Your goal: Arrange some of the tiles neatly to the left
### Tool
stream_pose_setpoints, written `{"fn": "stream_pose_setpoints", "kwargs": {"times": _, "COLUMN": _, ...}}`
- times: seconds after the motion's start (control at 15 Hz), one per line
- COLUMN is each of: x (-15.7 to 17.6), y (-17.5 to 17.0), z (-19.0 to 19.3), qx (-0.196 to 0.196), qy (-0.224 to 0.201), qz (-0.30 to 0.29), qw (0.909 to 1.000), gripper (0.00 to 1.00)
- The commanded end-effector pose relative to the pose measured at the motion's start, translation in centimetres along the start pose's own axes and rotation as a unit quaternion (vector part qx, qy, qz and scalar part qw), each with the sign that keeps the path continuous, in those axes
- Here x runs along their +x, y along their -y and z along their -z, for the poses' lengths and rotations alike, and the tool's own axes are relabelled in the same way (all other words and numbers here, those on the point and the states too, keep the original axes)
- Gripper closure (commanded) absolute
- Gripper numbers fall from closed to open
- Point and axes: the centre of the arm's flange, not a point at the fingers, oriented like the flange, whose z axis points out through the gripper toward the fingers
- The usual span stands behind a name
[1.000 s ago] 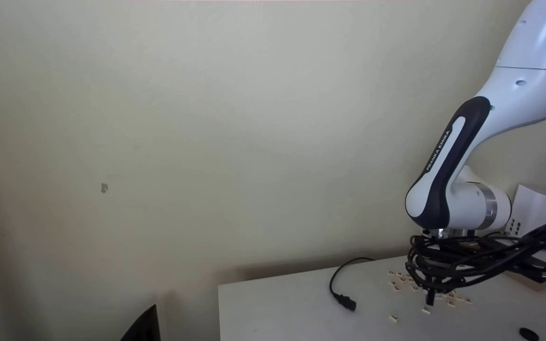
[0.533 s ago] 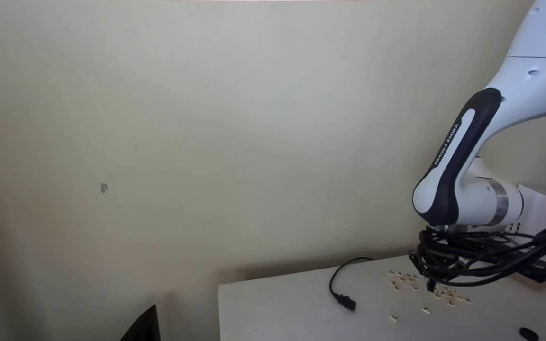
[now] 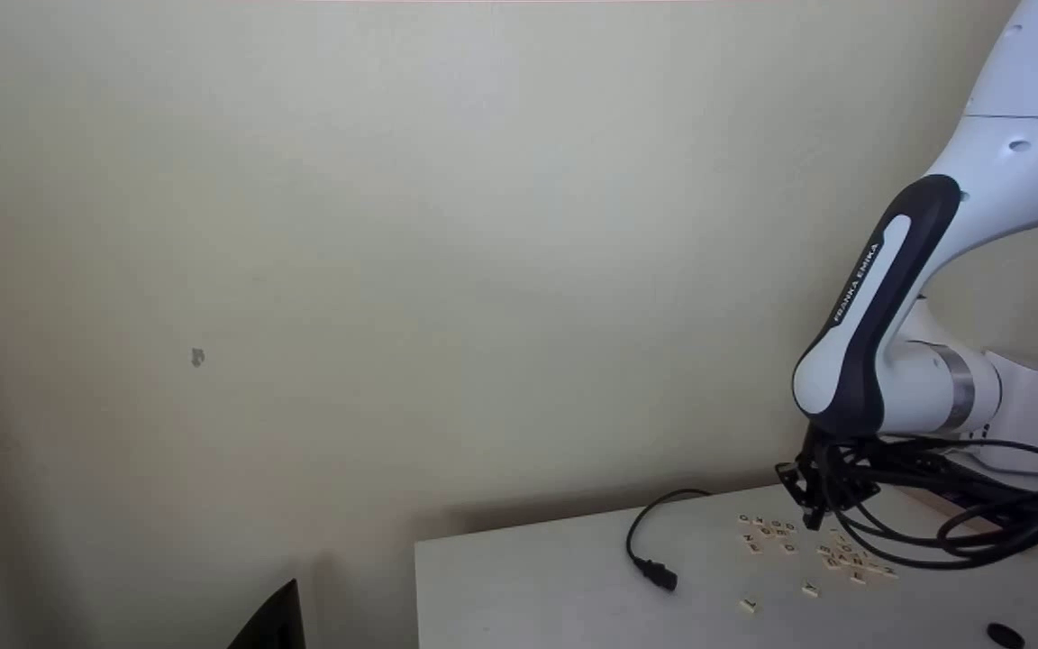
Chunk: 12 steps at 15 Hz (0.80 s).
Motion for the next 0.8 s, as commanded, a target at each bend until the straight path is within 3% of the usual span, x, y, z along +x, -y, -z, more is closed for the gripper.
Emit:
{"fn": "stream_pose_setpoints", "kwargs": {"times": 0.0, "x": 0.5, "y": 0.6, "z": -1.1, "qx": 0.01, "qy": -0.019, "qz": 0.069, "qw": 0.9974, "gripper": 1.0}}
{"fn": "stream_pose_setpoints", "kwargs": {"times": 0.47, "x": 0.0, "y": 1.5, "z": -3.0, "qx": 0.012, "qy": -0.013, "qz": 0.198, "qw": 0.9801, "gripper": 1.0}}
{"fn": "stream_pose_setpoints", "kwargs": {"times": 0.73, "x": -0.3, "y": 1.6, "z": -4.0, "qx": 0.003, "qy": -0.018, "qz": 0.236, "qw": 0.9717, "gripper": 1.0}}
